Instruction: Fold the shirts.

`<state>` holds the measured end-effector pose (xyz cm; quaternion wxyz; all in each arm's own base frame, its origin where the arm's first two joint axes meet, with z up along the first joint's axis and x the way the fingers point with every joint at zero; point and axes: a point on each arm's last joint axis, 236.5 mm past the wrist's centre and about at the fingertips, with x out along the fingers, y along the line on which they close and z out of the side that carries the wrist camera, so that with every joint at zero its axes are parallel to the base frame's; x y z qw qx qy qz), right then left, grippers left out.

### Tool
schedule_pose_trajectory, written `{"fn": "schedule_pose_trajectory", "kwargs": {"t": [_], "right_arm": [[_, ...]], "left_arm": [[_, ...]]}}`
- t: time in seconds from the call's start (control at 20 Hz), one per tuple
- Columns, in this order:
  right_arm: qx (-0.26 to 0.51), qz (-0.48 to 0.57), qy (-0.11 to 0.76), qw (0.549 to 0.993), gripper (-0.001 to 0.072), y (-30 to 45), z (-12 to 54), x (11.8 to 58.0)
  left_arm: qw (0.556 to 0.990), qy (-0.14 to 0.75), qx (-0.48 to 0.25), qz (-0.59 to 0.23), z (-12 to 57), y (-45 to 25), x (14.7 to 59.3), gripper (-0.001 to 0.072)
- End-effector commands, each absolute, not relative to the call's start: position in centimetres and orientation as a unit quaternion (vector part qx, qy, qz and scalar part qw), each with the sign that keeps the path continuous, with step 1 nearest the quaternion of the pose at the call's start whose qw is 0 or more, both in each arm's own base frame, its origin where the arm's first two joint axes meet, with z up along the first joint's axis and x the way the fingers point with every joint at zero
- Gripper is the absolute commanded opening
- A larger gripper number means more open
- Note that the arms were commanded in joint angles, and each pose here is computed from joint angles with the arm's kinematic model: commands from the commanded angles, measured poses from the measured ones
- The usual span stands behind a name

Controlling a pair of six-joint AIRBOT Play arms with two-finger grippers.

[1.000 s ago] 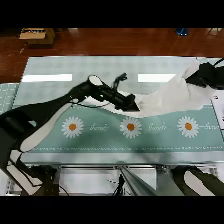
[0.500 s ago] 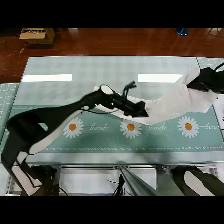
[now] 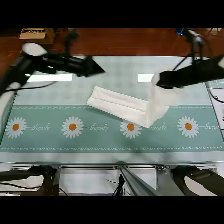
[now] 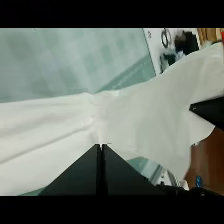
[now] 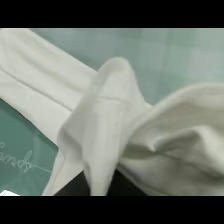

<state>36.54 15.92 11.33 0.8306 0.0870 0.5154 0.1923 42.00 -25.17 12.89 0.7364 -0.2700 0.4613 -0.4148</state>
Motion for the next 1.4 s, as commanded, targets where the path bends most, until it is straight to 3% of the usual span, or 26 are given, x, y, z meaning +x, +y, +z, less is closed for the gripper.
{"fn": "schedule_pose_trajectory", "kwargs": {"t": [0.0,0.3,0.35,0.4,0.45,0.65,0.9,1.0,1.1,1.2,1.35], "right_arm": [[0.108,0.239,0.483,0.836,0.0031,24.3,8.6,39.5],[0.184,0.276,0.487,0.808,0.0037,37.3,-1.3,40.4],[0.22,0.27,0.483,0.803,0.0224,38.7,-2.1,40.7],[0.255,0.261,0.479,0.798,0.0495,39.6,-2.4,41.1],[0.275,0.258,0.472,0.797,0.0569,39.9,-2.1,41.5],[0.242,0.263,0.448,0.82,0.0568,35.8,1.6,43.4],[0.075,0.193,0.467,0.86,0.0569,19.8,6.7,43.1],[0.004,0.115,0.506,0.855,0.0569,11.1,7.8,40.7],[-0.05,0.019,0.576,0.815,0.0568,2.6,6.8,37.0],[0.006,0.009,0.64,0.769,0.0569,0.1,3.1,33.5],[0.22,0.073,0.645,0.729,0.0599,5.7,-2.6,31.6]], "left_arm": [[0.773,0.431,-0.255,-0.389,16.7,-16.2,41.4,0.0016],[0.768,0.452,-0.256,-0.375,17.0,-11.9,38.3,0.0016],[0.765,0.454,-0.254,-0.379,16.7,-12.3,37.8,0.0016],[0.762,0.457,-0.248,-0.387,16.3,-12.8,37.3,0.0016],[0.754,0.465,-0.25,-0.391,15.6,-13.3,36.8,0.0016],[0.742,0.481,-0.259,-0.389,12.9,-14.5,36.4,0.0016],[0.751,0.476,-0.268,-0.371,12.1,-14.2,37.2,0.0017],[0.753,0.474,-0.268,-0.369,12.1,-14.1,37.3,0.0017],[0.753,0.474,-0.268,-0.369,12.1,-14.1,37.3,0.0017],[0.753,0.474,-0.268,-0.369,12.1,-14.1,37.3,0.0017],[0.753,0.474,-0.268,-0.369,12.1,-14.1,37.3,0.0017]]}}
